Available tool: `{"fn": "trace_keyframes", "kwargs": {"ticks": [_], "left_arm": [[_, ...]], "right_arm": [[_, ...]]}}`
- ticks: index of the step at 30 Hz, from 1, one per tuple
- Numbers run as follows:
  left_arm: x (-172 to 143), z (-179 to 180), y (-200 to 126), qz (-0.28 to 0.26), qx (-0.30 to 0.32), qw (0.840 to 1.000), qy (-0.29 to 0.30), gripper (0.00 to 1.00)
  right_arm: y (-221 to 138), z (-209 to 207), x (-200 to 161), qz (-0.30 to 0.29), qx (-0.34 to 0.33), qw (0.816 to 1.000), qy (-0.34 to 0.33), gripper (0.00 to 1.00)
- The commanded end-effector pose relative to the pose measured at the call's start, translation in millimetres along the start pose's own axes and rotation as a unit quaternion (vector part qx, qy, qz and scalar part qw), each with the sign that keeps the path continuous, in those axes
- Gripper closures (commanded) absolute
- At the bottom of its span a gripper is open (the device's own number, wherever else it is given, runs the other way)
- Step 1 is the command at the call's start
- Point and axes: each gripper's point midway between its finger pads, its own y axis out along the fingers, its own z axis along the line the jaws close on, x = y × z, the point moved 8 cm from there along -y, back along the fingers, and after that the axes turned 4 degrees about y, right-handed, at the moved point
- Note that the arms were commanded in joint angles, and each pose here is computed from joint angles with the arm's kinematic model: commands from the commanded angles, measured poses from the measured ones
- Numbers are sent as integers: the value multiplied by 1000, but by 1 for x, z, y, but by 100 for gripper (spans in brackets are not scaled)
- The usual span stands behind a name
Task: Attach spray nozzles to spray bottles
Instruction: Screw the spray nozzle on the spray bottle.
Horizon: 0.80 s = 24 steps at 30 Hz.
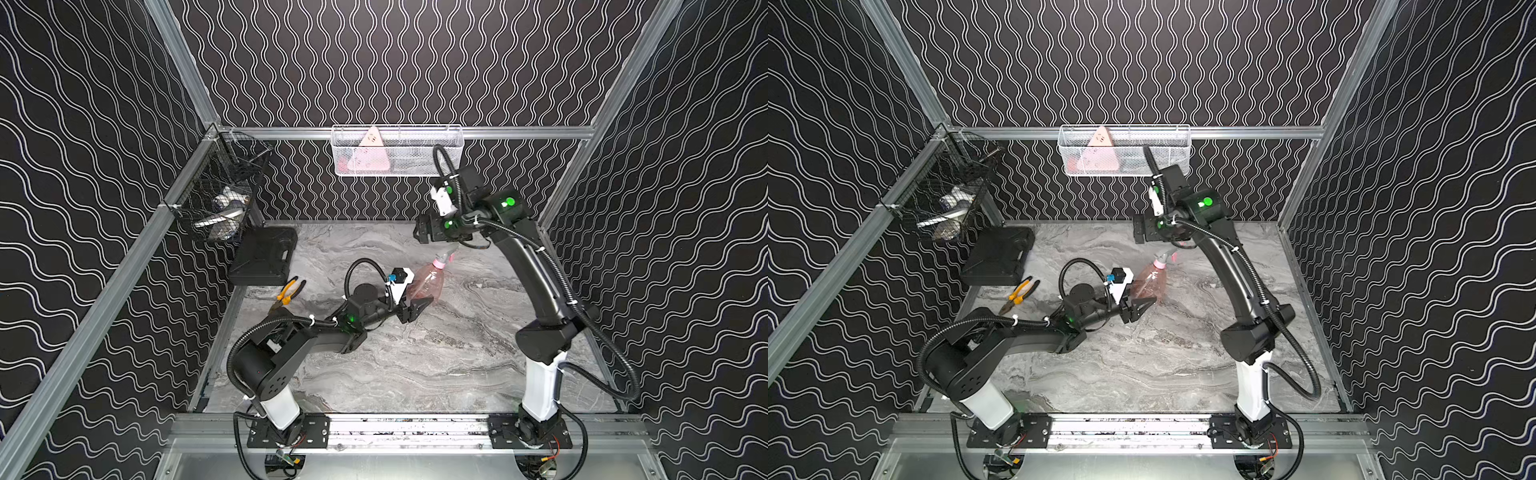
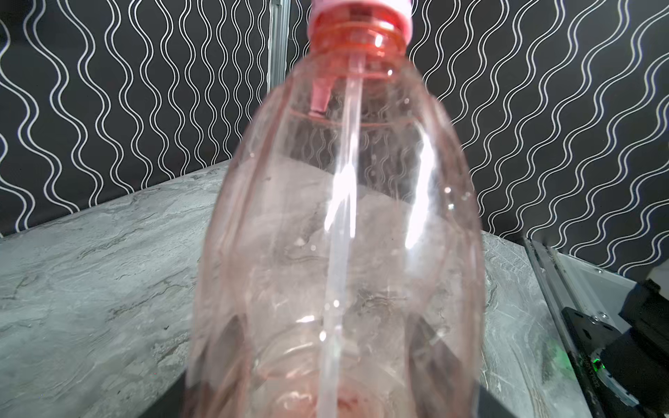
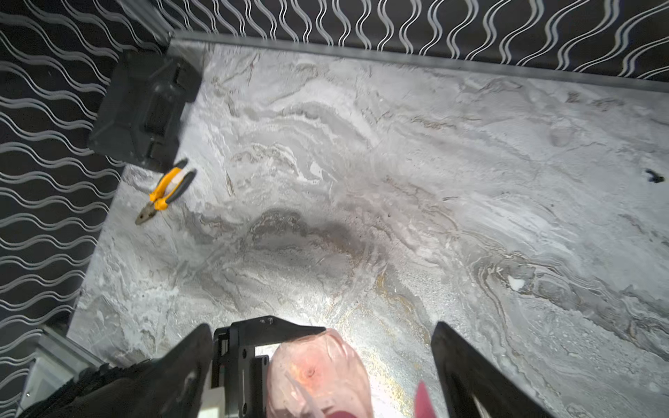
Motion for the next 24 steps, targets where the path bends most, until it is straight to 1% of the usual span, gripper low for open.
{"fn": "trace_keyframes", "kwargs": {"ticks": [1,3,4,5,6,8,10,12,17,20,24], "left_arm": [[11,-3,1,-21,-31,999,2,64],[12,-2,1,-18,-48,999,-8,64],[14,-1,2,-14,-62,998,-18,64],[15,-1,2,-8,-81,996,-30,63],[18,-1,3,-7,-98,994,-38,63],[24,0,6,-1,-134,989,-58,63],[29,1,8,-1,-157,985,-69,63],[34,2,9,-2,-173,982,-79,63],[41,9,6,-11,-184,979,-89,63],[45,14,7,-22,-196,974,-110,64],[49,23,4,-38,-194,973,-121,64]], "right_arm": [[-31,-2,7,-81,66,994,-31,6],[-37,-11,2,-112,79,989,-53,6],[-37,-14,-1,-114,97,987,-61,5],[-38,-27,2,-120,102,986,-55,3],[-37,-31,3,-120,114,985,-54,1],[-39,-39,6,-117,152,980,-53,1],[-43,-45,9,-115,191,974,-50,0],[-46,-49,10,-119,210,969,-50,1],[-47,-53,10,-106,278,954,-34,1],[-41,-53,3,-91,298,950,-27,2],[-39,-52,-8,-79,316,945,-23,4]]}}
